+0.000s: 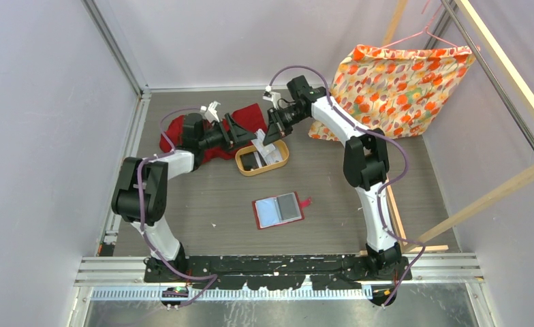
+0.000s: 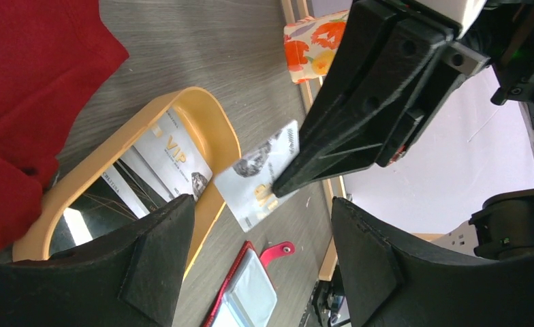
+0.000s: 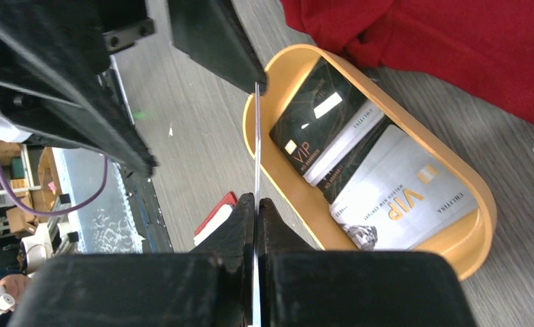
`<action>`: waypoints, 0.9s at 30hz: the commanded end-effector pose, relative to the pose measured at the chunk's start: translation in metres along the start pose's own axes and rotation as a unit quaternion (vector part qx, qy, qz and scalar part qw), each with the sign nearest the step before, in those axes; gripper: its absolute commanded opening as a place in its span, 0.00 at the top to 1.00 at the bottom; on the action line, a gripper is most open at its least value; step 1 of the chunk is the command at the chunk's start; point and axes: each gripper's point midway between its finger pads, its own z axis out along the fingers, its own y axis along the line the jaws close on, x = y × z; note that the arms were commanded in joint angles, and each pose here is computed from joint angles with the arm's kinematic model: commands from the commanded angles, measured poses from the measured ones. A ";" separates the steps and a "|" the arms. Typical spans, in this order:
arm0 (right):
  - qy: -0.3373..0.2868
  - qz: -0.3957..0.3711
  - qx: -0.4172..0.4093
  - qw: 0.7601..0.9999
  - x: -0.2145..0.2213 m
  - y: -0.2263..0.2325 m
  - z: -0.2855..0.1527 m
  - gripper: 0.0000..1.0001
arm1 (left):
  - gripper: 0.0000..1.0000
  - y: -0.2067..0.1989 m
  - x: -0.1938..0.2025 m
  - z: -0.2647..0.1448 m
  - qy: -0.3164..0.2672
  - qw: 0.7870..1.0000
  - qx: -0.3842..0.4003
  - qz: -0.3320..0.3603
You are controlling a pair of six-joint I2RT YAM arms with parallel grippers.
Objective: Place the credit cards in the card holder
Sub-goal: Pick up the credit card from the storage box.
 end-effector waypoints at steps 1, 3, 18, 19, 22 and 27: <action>-0.034 -0.050 -0.037 0.997 -0.026 0.022 -0.009 0.96 | 0.26 -0.014 -0.010 0.006 -0.023 0.998 0.049 0.033; -0.034 -0.048 -0.039 0.998 -0.026 0.021 -0.008 0.96 | 0.27 -0.010 -0.009 0.008 -0.022 0.998 0.045 0.031; -0.037 -0.011 -0.087 0.995 -0.022 0.024 -0.005 0.95 | 0.85 -0.019 0.001 0.023 -0.008 0.993 0.114 0.029; -0.037 -0.008 -0.085 0.996 -0.022 0.022 -0.005 0.94 | 0.90 -0.018 0.002 0.023 -0.004 0.993 0.115 0.029; -0.037 -0.001 -0.080 0.996 -0.020 0.016 -0.007 0.88 | 0.99 -0.017 0.004 0.023 0.000 0.992 0.116 0.041; -0.025 0.001 -0.081 0.996 -0.011 0.013 -0.009 0.70 | 1.00 -0.012 0.007 0.022 0.011 0.991 0.107 0.075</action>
